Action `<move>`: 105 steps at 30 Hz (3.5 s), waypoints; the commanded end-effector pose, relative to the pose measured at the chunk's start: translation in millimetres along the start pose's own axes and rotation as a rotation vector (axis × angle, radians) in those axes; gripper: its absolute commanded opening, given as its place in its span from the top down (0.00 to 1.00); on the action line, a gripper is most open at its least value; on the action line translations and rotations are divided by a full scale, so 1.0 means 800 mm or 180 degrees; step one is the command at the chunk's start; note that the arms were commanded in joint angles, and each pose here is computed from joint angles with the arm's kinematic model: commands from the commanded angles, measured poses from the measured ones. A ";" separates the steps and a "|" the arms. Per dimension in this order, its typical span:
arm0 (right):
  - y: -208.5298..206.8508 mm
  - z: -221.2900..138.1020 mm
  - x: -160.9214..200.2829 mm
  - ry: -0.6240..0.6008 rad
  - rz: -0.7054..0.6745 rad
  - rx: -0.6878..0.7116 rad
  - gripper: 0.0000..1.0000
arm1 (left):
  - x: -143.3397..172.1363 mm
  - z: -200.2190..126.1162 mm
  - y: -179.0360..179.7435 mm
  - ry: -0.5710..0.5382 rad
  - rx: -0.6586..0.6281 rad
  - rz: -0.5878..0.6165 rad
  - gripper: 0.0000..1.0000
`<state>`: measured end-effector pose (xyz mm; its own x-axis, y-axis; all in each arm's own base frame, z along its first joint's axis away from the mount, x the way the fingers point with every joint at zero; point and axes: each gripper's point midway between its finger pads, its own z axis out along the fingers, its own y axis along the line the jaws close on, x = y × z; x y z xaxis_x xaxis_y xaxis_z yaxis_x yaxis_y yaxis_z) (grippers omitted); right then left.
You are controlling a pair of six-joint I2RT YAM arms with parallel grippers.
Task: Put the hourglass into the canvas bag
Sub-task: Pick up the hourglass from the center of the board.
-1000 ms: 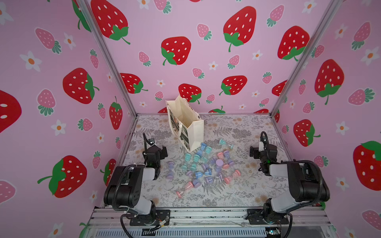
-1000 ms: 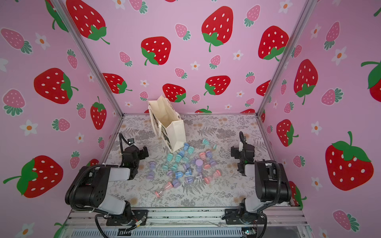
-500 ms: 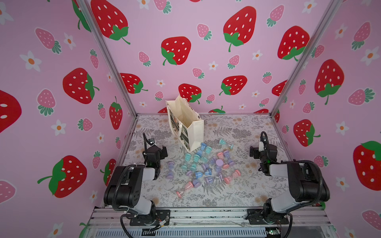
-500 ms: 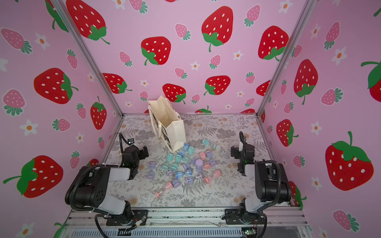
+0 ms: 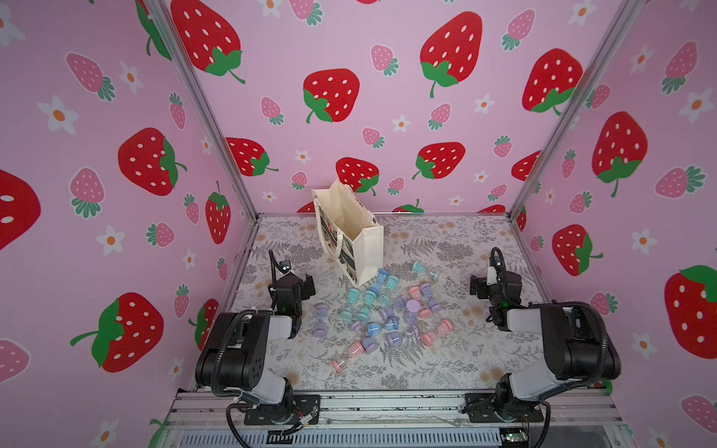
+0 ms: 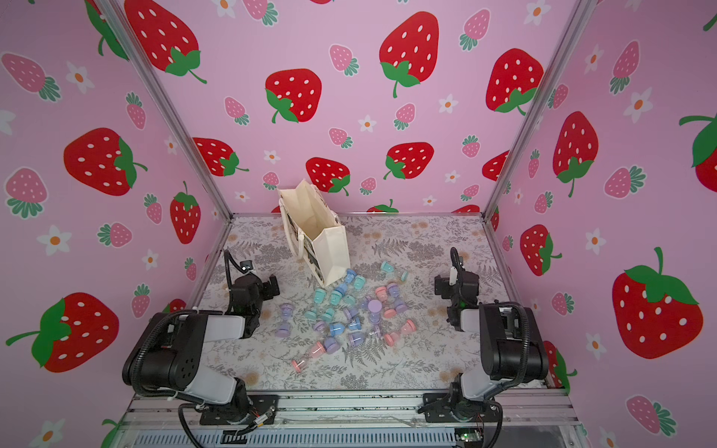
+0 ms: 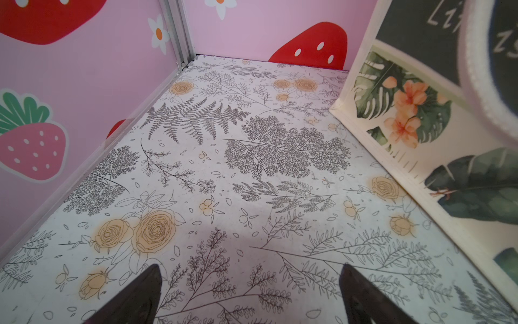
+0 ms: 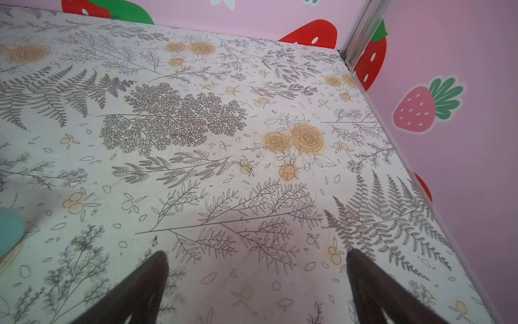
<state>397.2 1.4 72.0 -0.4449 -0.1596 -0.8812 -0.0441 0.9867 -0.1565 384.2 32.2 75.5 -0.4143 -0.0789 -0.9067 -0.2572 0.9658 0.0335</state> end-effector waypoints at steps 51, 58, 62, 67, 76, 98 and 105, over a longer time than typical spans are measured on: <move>0.236 -0.192 -0.080 0.1095 0.0107 -0.1501 0.01 | 0.040 -0.221 -0.069 0.1921 0.0246 -0.0354 0.05; 0.314 -0.224 -0.071 0.1106 -0.0274 -0.2002 0.01 | 0.101 -0.232 -0.082 0.2447 0.0284 -0.0249 0.11; 0.338 -0.233 -0.069 0.1066 -0.0401 -0.2106 0.01 | 0.125 -0.230 -0.082 0.2600 0.0229 -0.0235 0.15; 0.372 -0.242 -0.065 0.1057 -0.0485 -0.2319 0.01 | 0.142 -0.219 -0.089 0.2670 0.0220 -0.0188 0.20; 0.403 -0.252 -0.059 0.0981 -0.0609 -0.2486 0.01 | 0.155 -0.198 -0.095 0.2677 0.0146 -0.0073 0.26; 0.401 -0.241 -0.057 0.0935 -0.0556 -0.2343 0.01 | 0.172 -0.180 -0.098 0.2743 0.0181 -0.0152 0.47; 0.399 -0.238 -0.057 0.0925 -0.0550 -0.2294 0.01 | 0.174 -0.183 -0.095 0.2738 0.0185 -0.0154 0.60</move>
<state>230.0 327.4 144.4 -0.5929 -0.4101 -0.6930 -0.6686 0.7304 0.1398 226.9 -93.2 15.1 -0.9201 -0.2527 -0.2994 -0.2474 0.9673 -0.0560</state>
